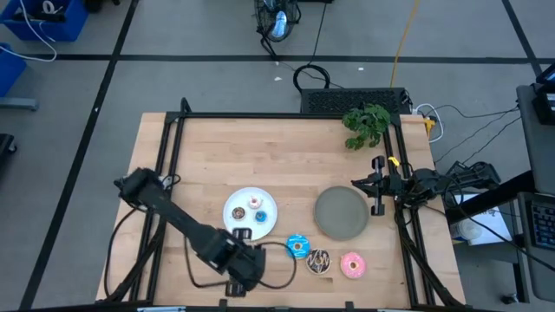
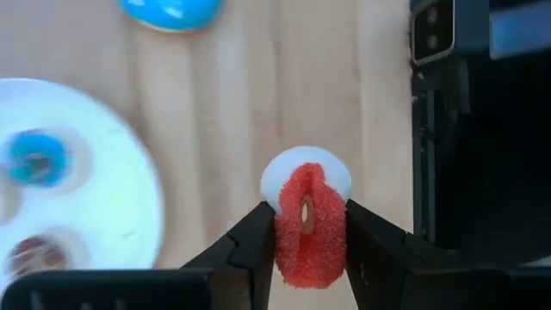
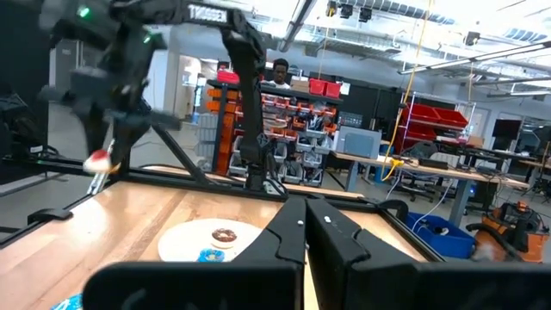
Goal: Pick & Place donuts
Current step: Put the small red donut on the white plate
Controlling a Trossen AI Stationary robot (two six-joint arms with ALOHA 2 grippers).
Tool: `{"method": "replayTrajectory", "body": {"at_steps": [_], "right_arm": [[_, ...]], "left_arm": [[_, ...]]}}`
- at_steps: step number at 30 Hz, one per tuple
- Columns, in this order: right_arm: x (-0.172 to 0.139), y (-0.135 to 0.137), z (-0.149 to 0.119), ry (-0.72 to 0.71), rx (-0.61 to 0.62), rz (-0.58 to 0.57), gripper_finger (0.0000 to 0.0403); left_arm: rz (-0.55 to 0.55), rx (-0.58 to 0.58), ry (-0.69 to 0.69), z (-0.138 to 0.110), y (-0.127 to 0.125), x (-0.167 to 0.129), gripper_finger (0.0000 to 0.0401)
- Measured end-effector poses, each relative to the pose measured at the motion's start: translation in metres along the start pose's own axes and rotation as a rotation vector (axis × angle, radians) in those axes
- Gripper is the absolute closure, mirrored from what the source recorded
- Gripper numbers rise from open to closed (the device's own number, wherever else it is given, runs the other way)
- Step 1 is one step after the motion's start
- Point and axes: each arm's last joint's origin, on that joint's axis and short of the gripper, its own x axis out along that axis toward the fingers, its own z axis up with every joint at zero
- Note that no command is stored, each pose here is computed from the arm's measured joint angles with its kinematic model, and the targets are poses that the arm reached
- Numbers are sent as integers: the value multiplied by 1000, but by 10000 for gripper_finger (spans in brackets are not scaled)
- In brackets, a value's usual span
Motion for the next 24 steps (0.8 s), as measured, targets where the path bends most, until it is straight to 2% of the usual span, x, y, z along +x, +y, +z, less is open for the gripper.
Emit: {"method": "replayTrajectory", "body": {"at_steps": [5,9,14,24], "right_arm": [[0,0,0,-3,1,-1,403],[0,0,0,-3,1,-1,403],[0,0,0,-3,1,0,403],[0,0,1,-7,2,-1,403]], "left_arm": [[49,-42,-66,-6,13,-37,277],[84,-81,-90,-12,20,-54,277],[110,-124,-73,-12,24,-53,277],[132,-120,-51,-13,26,-50,277]]}}
